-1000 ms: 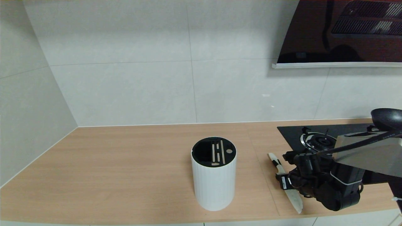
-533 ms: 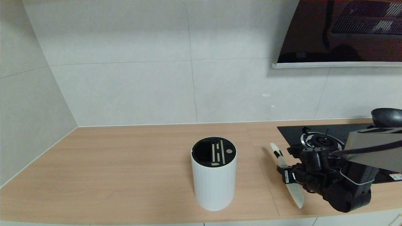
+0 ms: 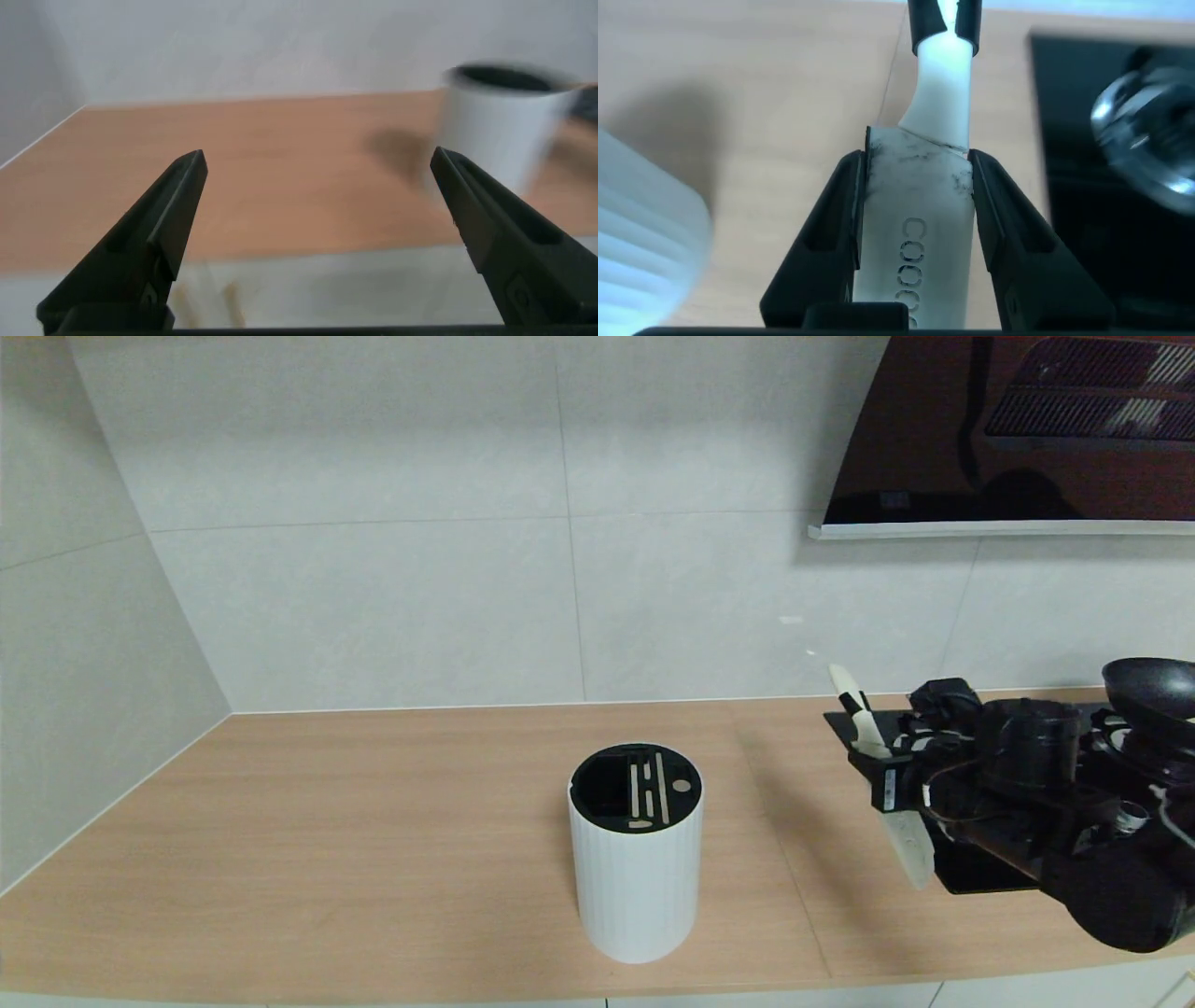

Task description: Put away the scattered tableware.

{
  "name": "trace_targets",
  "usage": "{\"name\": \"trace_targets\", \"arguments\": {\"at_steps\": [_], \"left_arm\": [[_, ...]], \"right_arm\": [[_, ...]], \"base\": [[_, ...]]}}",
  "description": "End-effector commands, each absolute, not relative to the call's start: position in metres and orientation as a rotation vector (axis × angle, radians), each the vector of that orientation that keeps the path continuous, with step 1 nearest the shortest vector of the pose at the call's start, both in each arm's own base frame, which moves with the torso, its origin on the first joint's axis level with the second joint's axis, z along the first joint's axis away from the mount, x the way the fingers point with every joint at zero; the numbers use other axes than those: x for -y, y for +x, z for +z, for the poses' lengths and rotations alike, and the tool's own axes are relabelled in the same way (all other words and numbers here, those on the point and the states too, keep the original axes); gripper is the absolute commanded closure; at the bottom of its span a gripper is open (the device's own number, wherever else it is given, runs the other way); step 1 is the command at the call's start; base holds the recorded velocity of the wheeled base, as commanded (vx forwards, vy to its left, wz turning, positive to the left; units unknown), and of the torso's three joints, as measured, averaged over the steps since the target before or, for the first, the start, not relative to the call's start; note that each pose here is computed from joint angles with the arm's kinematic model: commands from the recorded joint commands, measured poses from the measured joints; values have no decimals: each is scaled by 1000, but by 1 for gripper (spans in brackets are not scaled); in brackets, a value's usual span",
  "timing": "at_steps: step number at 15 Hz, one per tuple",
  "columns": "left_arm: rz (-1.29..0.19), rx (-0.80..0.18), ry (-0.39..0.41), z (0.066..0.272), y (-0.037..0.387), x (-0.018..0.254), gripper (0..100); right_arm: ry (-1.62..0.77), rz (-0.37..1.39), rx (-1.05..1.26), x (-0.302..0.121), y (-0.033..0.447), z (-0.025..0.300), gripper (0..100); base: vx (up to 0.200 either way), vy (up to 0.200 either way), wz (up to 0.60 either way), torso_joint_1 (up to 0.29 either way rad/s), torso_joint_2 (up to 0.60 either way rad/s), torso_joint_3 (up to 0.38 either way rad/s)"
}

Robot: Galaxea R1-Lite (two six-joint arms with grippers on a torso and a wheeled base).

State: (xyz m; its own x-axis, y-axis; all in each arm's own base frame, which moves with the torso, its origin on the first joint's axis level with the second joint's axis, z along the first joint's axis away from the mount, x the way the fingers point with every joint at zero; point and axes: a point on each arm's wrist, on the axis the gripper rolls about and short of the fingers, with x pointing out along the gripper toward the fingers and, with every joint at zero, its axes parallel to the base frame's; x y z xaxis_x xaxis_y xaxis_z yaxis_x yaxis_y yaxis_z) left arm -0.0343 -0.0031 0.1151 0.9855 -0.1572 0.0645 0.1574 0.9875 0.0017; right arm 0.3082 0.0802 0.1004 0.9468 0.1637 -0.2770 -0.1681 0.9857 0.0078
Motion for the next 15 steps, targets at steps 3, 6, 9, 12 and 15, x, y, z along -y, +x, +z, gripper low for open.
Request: {"name": "trace_targets", "arguments": {"at_steps": [3, 6, 9, 12, 15], "left_arm": [[-513, -284, -118, 195, 48, 12, 0], [-582, -252, -176, 239, 131, 23, 0], [-719, -298, -463, 255, 192, 62, 0], [-785, -308, -662, 243, 225, 88, 0], [-814, -369, -733, 227, 237, 104, 0]], "right_arm": [[12, 273, -91, -111, 296, 204, 100], [21, 384, -43, -147, 288, 220, 100], [35, 486, -9, -182, 278, 230, 100], [22, 510, -36, -203, 258, 222, 100], [11, 572, -64, -220, 243, 214, 100]], "base": [[0, 0, 0, 0, 0, 0], [0, 0, 0, 0, 0, 0], [0, 0, 0, 0, 0, 0], [0, 0, 0, 0, 0, 0], [0, 0, 0, 0, 0, 0]]}}
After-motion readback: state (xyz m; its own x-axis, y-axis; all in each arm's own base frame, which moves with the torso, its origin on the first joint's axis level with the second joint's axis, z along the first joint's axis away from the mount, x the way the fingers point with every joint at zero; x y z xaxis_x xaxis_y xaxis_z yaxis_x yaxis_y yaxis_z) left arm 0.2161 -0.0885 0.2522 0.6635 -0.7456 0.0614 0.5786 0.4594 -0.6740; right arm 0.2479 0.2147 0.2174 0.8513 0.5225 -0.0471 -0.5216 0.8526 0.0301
